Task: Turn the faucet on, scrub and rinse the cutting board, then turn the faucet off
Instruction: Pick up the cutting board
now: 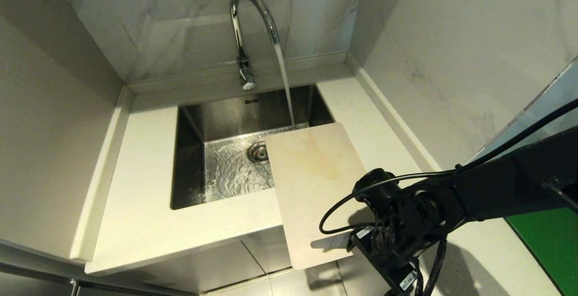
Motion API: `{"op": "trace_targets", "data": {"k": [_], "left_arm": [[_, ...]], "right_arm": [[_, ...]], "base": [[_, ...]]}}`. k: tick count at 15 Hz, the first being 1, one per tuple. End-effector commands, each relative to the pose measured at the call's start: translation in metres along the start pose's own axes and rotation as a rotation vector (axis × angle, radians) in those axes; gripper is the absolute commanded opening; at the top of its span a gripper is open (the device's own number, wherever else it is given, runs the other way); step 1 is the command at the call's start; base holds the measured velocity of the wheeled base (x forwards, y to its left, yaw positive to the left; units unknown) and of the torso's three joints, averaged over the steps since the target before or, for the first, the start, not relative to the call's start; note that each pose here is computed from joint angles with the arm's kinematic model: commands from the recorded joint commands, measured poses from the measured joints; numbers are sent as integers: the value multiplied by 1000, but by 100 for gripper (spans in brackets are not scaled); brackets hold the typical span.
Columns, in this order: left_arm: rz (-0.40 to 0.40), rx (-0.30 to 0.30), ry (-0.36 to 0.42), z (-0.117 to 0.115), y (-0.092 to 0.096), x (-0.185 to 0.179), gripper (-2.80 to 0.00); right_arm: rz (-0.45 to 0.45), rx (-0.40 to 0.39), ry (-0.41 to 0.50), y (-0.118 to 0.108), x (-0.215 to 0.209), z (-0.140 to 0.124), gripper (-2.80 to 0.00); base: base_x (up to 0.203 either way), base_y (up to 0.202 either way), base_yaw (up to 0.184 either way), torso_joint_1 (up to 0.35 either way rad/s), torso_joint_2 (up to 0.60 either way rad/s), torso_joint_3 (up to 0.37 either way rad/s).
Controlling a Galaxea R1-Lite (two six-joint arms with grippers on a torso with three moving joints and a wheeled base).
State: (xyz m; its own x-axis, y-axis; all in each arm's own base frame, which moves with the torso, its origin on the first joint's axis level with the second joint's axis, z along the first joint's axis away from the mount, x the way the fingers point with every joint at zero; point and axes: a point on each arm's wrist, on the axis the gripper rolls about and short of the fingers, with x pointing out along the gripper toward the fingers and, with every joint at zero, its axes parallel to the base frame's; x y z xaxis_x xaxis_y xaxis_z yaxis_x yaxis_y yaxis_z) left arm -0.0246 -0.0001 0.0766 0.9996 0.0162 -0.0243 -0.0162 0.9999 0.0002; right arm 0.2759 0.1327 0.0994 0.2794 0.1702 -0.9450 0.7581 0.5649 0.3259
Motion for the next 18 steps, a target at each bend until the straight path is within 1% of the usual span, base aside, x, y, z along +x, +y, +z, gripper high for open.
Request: {"op": "trace_targets", "data": {"k": [1,5,11,15,18], "left_arm": [[1,0,2,0,0,0,-280],[1,0,2,0,0,0,-280],[1,0,2,0,0,0,-280],[1,0,2,0,0,0,-280],[1,0,2,0,0,0,-280]], "right_arm": [[27,8,-3,3,-1,1,0],[28,9,-3,3,0,1,0],[0,21,-6,2,9,3,0],[22,41,-17,5,10,13,0],[17,41,-16,7,14,13,0]], "base": [[0,0,0,0,0,0],[0,0,0,0,0,0],[0,0,0,0,0,0],[0,0,0,0,0,0],[0,0,0,0,0,0]]}}
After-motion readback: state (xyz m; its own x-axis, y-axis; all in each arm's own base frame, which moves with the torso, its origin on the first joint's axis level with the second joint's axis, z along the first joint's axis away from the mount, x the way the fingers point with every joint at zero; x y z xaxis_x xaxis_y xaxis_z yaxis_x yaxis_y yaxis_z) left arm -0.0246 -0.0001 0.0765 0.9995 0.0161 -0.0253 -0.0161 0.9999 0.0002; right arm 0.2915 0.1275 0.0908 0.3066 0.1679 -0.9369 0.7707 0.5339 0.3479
